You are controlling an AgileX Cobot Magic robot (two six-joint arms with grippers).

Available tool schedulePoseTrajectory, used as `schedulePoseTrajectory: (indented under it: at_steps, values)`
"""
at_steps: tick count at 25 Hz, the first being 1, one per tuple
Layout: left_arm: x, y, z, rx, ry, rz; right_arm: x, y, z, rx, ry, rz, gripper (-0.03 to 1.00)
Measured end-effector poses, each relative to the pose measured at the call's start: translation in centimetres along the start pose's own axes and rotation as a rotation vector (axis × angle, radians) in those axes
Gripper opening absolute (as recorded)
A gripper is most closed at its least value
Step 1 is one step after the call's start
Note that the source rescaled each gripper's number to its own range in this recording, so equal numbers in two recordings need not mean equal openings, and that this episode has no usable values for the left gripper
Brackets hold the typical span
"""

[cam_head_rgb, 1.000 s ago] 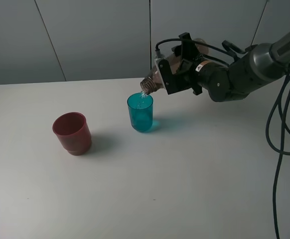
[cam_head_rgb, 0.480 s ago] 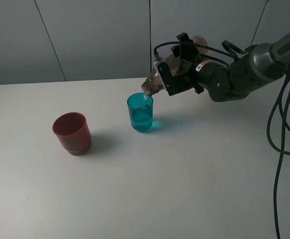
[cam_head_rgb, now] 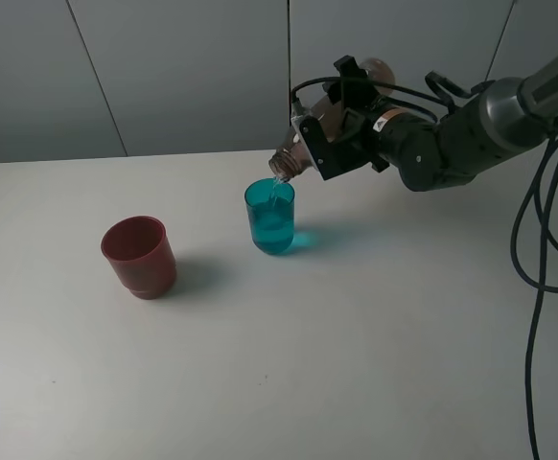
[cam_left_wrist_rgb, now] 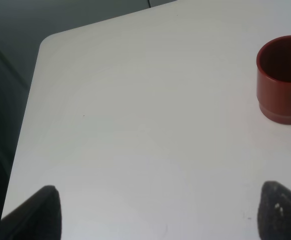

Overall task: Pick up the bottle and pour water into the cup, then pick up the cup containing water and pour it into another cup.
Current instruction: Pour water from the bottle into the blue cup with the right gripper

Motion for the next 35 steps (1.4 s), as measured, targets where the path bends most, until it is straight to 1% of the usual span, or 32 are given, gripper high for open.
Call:
schedulePoseTrajectory:
  at_steps: [7, 12, 16, 23, 31, 35]
  values:
    - [0.0, 0.0, 0.0, 0.0, 0.0, 0.0, -0.4, -0.8, 0.2, 0.024, -0.019, -0.024, 0.0]
    - [0.0, 0.0, 0.0, 0.0, 0.0, 0.003, -0.6, -1.6, 0.4, 0.048, -0.028, -0.075, 0.0]
    - [0.0, 0.0, 0.0, 0.0, 0.0, 0.004, -0.8, -1.7, 0.4, 0.058, -0.04, -0.128, 0.0]
    - [0.0, 0.0, 0.0, 0.0, 0.0, 0.004, -1.5, -1.8, 0.4, 0.067, -0.073, -0.166, 0.0]
    - [0.0, 0.0, 0.0, 0.0, 0.0, 0.004, -1.6, -1.8, 0.4, 0.068, -0.078, -0.171, 0.0]
    - [0.0, 0.0, 0.0, 0.0, 0.0, 0.004, -1.6, -1.8, 0.4, 0.062, -0.079, -0.138, 0.0]
Point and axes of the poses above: a point on each arm's last joint axis where the gripper is mounted, z pointing out along that axis toward the gripper, y along the wrist's bending axis when the last joint is at zero, x = y × z, the point moved 10 cm from there along z, pointing out along that axis toward the gripper, and after that the axes turned 15 degrees about z, right-handed, at the moved point
